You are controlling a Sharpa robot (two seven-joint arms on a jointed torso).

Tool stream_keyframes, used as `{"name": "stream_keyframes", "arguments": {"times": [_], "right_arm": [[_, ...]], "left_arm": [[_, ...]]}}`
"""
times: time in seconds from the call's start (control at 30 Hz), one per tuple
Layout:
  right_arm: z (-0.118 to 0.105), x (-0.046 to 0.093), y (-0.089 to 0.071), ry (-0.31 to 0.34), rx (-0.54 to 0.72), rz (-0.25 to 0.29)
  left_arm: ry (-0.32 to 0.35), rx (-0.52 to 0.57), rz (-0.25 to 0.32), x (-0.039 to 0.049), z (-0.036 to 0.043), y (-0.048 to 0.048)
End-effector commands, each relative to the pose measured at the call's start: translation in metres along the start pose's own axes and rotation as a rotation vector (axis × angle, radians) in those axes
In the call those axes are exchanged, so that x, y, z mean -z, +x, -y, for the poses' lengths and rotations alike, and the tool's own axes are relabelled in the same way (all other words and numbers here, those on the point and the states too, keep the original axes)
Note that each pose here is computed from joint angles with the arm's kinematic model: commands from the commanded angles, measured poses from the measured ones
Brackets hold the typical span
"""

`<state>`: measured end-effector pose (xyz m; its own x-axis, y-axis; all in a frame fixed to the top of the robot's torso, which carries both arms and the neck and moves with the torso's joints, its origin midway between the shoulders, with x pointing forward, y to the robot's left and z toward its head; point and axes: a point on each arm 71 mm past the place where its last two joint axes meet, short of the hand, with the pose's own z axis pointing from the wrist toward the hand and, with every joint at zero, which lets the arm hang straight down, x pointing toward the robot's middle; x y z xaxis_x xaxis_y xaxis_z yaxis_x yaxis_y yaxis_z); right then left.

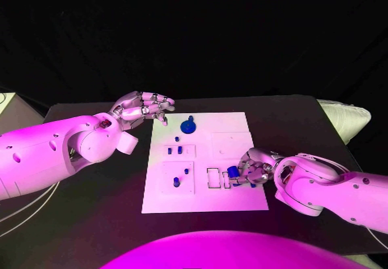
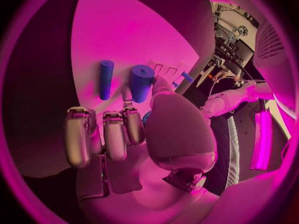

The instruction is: Assemble the parts on the task board

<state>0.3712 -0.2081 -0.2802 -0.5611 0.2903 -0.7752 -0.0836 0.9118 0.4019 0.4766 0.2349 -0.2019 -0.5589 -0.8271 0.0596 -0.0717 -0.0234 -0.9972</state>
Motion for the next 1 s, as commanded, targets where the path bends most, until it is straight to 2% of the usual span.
{"name": "stream_keyframes", "arguments": {"times": [0.03,0.17,0.4,0.8,1.0], "right_arm": [[0.009,-0.001,0.011,0.064,0.016,-0.069],[0.011,-0.001,0.013,0.085,-0.039,-0.097],[0.015,0.002,0.013,0.114,-0.174,-0.101],[0.008,0.007,0.007,0.07,-0.318,-0.056],[0.007,0.008,0.001,0.065,-0.393,-0.051]], "left_arm": [[0.005,0.006,-0.034,-0.0003,0.0002,0.0037],[0.003,0.004,-0.042,-0.0004,0.0001,0.0047],[-0.003,0.003,-0.049,-0.0002,-0.0004,0.0049],[-0.042,0.008,-0.092,0.0,-0.0035,0.0084],[-0.048,0.01,-0.101,-0.0005,-0.0043,0.0098]]}}
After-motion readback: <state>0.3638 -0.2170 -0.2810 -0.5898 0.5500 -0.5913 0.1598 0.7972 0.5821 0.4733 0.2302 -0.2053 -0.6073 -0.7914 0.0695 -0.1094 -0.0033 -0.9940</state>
